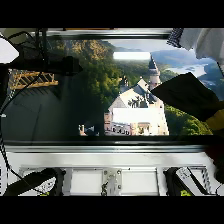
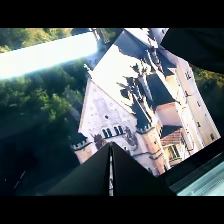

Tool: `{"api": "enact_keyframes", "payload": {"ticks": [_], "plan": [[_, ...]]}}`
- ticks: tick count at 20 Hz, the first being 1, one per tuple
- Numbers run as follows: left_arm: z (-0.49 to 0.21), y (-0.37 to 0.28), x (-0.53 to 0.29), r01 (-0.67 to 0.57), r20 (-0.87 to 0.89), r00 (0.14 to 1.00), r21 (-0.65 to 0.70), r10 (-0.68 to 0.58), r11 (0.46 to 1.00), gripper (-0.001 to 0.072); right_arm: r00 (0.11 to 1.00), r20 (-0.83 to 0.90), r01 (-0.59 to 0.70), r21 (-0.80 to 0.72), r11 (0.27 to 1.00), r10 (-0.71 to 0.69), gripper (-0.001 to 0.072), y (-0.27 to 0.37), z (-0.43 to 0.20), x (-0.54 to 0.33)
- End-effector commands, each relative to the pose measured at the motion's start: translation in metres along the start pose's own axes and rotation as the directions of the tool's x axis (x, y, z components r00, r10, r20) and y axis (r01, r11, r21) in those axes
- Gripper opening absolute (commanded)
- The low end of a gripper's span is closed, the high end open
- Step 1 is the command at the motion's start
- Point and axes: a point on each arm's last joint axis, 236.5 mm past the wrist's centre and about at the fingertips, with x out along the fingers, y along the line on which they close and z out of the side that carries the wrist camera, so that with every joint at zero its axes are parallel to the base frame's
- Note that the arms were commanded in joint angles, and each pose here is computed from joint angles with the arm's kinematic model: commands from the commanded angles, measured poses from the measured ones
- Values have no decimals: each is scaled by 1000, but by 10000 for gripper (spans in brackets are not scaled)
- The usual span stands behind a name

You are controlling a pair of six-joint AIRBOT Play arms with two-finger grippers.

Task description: Fold the clothes and pants, and hang the long-sleeved shirts on hangers.

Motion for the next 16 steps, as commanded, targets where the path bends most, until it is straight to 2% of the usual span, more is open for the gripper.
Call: {"api": "enact_keyframes", "payload": {"ticks": [1,3,4,6,7,13,16], "plan": [[2,1,0,-1,10,1000,-2,1,1000,10,998,-57,18,9,1000,-17,16,0,-19,-4],[2,1,0,-1,10,1000,-2,1,1000,11,996,-85,26,16,1000,-24,26,3,-27,-5],[2,0,0,-1,10,1000,-2,1,1000,11,995,-98,29,22,999,-27,77,4,-30,-6],[2,1,0,-1,10,1000,-2,1,1000,11,995,-104,10,34,999,-6,508,14,-32,-7],[2,0,0,-1,10,1000,-2,1,1000,11,995,-103,-3,42,999,8,607,20,-30,-9],[2,1,0,-1,9,1000,-2,1,1000,11,984,-64,-158,154,975,169,607,83,7,-42],[2,1,0,-1,9,1000,-2,1,1000,10,969,-102,-198,218,956,224,607,108,9,-60]]}}
